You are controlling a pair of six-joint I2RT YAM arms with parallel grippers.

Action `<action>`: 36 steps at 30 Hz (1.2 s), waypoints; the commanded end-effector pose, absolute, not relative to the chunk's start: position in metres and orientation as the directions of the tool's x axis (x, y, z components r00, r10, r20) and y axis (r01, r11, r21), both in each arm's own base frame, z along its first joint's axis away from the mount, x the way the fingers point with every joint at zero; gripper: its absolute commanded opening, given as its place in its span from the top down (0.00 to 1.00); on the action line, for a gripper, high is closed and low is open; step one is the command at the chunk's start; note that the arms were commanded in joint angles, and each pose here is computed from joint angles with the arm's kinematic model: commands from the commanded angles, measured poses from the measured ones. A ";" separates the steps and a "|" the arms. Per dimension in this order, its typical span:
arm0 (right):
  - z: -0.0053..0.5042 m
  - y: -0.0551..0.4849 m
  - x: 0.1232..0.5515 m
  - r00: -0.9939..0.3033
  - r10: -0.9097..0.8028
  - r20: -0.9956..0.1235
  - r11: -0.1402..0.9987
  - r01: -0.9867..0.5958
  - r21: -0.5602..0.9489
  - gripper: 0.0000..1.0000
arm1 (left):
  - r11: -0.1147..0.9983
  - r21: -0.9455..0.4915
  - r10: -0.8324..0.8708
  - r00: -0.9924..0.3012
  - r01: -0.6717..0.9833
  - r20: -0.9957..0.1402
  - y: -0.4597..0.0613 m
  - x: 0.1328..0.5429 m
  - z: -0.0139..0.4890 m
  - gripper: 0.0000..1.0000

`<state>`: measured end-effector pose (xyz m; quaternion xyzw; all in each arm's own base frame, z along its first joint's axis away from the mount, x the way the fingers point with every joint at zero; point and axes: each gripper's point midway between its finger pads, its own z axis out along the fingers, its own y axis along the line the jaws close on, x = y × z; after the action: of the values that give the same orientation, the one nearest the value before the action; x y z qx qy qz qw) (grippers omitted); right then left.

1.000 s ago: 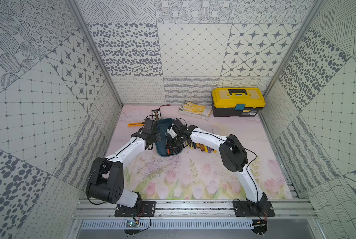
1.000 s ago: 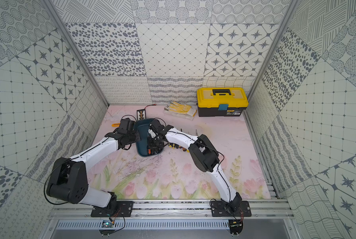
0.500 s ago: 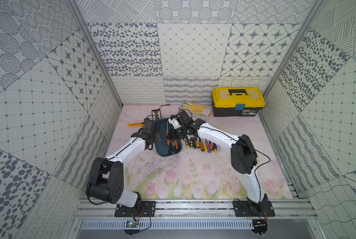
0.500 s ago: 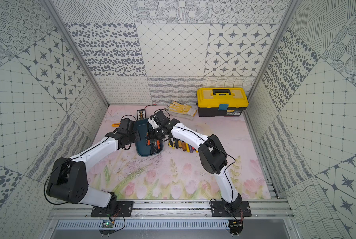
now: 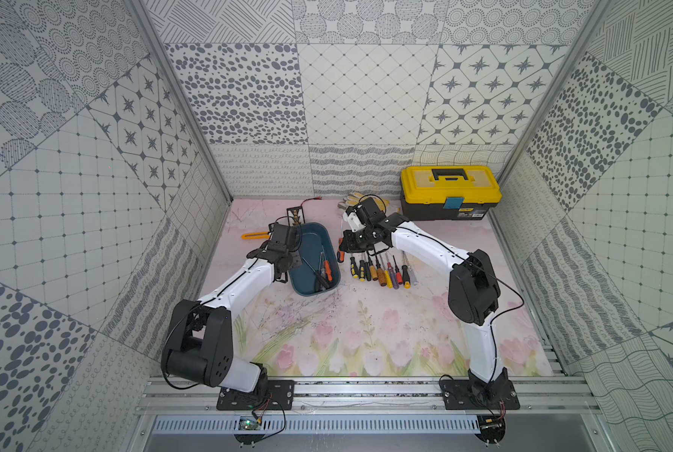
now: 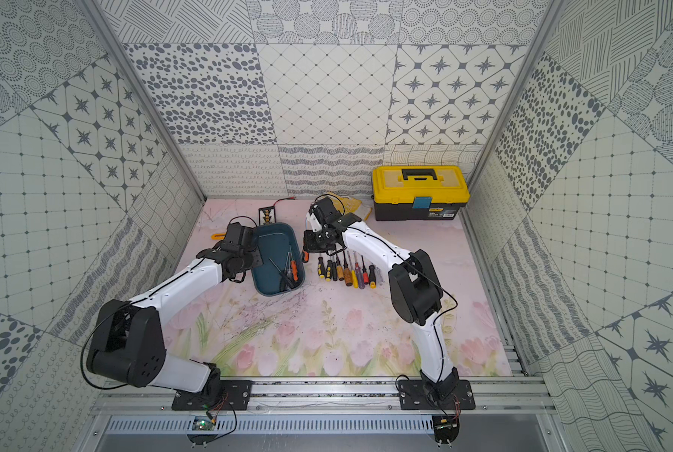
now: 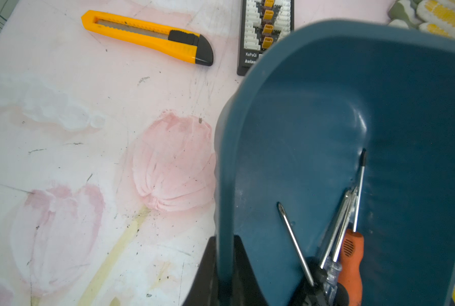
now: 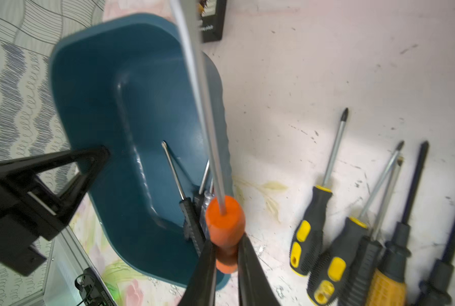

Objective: Take out the screwdriver from the storage box
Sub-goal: Place the screwdriver at the center of the board.

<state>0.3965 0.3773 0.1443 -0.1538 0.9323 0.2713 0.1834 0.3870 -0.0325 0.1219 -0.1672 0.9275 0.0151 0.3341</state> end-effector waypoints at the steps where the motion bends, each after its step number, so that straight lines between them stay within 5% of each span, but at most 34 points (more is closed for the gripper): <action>1: 0.129 0.373 0.397 -0.883 -0.245 -0.401 0.840 -0.400 0.367 1.00 | 0.936 -0.051 -0.295 -0.697 -0.348 -0.654 -0.022 0.386 0.135 1.00; 16: 0.074 0.365 0.405 -0.915 -0.296 -0.275 0.896 -0.366 0.251 1.00 | 0.938 -0.030 -0.275 -0.686 -0.346 -0.673 -0.017 0.383 0.149 1.00; 36: 0.096 0.375 0.416 -0.895 -0.301 -0.330 0.881 -0.393 0.263 1.00 | 0.943 -0.043 -0.269 -0.678 -0.331 -0.684 -0.017 0.391 0.153 1.00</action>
<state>0.4129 0.3685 0.0898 -0.1670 0.9650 0.1564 0.1278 0.3769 -0.0158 0.1332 -0.1669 0.9270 0.0534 0.3315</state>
